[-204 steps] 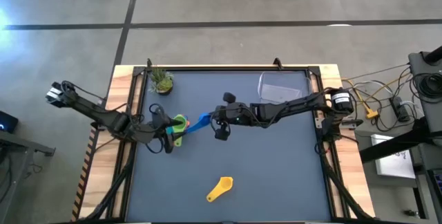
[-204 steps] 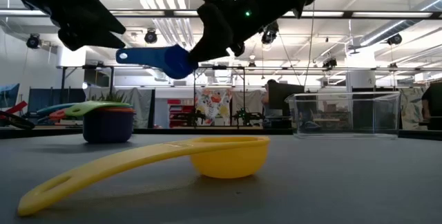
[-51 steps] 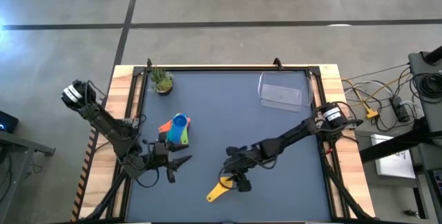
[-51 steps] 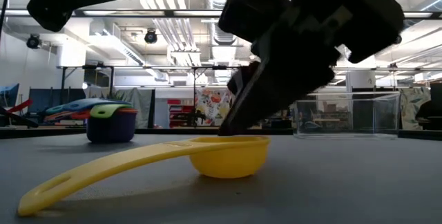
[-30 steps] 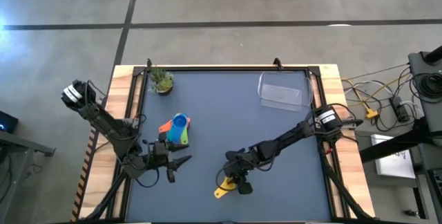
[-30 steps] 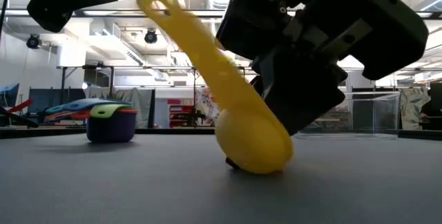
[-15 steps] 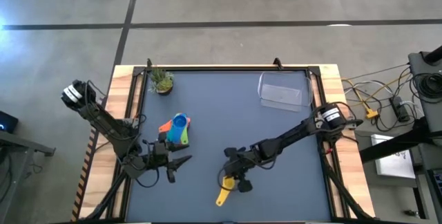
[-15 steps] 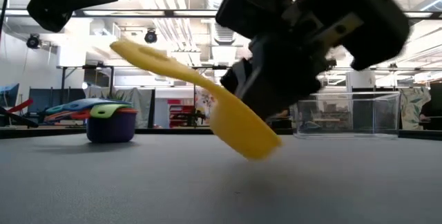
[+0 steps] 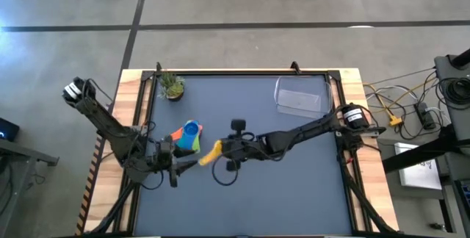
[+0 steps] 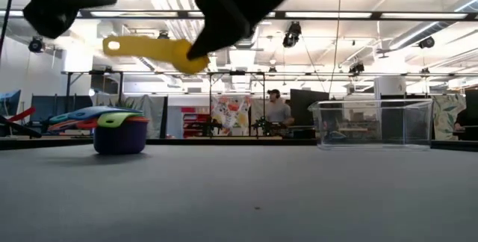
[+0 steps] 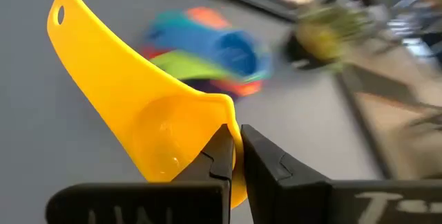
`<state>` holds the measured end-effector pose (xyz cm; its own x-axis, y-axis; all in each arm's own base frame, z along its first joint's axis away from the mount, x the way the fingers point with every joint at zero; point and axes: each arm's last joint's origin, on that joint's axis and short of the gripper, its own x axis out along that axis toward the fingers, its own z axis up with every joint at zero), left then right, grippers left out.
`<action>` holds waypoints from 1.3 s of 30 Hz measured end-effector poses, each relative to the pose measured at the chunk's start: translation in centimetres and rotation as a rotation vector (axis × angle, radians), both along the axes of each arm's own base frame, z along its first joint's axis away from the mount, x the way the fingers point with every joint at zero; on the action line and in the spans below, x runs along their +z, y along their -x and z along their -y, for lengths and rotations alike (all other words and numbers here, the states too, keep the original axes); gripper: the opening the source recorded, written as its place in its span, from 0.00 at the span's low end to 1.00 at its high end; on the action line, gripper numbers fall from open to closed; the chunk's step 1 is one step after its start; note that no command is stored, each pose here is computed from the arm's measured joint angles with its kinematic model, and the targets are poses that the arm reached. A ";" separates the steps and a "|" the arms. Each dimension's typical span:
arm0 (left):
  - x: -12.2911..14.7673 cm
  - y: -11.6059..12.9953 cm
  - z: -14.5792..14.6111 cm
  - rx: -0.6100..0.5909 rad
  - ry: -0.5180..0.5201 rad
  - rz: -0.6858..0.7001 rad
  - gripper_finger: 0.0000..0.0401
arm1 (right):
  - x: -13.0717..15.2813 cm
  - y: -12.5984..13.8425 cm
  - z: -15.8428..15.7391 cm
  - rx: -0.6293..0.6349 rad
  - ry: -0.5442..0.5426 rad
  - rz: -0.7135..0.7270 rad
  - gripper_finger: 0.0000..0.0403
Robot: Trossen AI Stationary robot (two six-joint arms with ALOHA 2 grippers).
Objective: Nest measuring cups in basket
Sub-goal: Stack the yellow measuring cup on top of the dark blue measuring cup
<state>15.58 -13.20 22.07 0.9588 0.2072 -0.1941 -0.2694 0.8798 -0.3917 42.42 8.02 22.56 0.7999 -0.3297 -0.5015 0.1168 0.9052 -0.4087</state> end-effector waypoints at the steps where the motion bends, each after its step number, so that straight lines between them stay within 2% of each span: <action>1: -0.1 0.3 -0.3 0.008 0.012 -0.018 0.45 | 0.6 -0.2 0.2 -0.025 0.030 0.017 0.02; 8: -0.4 1.7 -2.1 0.057 0.018 -0.102 0.45 | 3.0 -1.0 0.6 -0.055 0.105 0.065 0.02; 14: 1.0 1.3 -2.3 0.042 -0.089 -0.111 0.45 | 3.0 -1.1 1.6 -0.091 0.121 0.055 0.02; 17: 2.3 0.6 -2.0 0.021 -0.219 -0.134 0.45 | 2.8 -1.3 2.3 -0.119 0.101 0.061 0.02; 21: 3.5 -0.7 -0.9 -0.024 -0.514 -0.248 0.45 | 2.7 -1.4 3.8 -0.176 0.046 0.077 0.02; 25: 3.8 -2.3 0.3 0.033 -0.815 -0.424 0.45 | 2.6 -1.5 5.2 -0.224 0.028 0.074 0.02; 28: 3.7 -3.5 1.1 0.101 -0.953 -0.551 0.45 | 2.5 -1.5 5.8 -0.236 0.030 0.063 0.02; 30: 3.6 -4.4 1.3 0.138 -0.980 -0.631 0.46 | 2.4 -1.4 5.9 -0.243 0.026 0.058 0.02; 33: 3.0 -5.7 1.2 0.186 -0.966 -0.770 0.50 | 2.4 -1.4 5.9 -0.244 0.025 0.058 0.02; 37: 1.9 -7.4 1.2 0.231 -0.938 -0.944 0.58 | 2.4 -1.4 5.9 -0.243 0.024 0.058 0.02; 39: 1.4 -8.4 1.2 0.255 -0.923 -0.987 0.63 | 2.4 -1.4 5.9 -0.243 0.023 0.058 0.02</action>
<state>23.94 -14.39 23.46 0.4212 0.7795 -0.4636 -0.2839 0.5988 0.7489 43.86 2.12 24.92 0.7232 -0.5265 -0.4470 0.3536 0.8382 -0.4152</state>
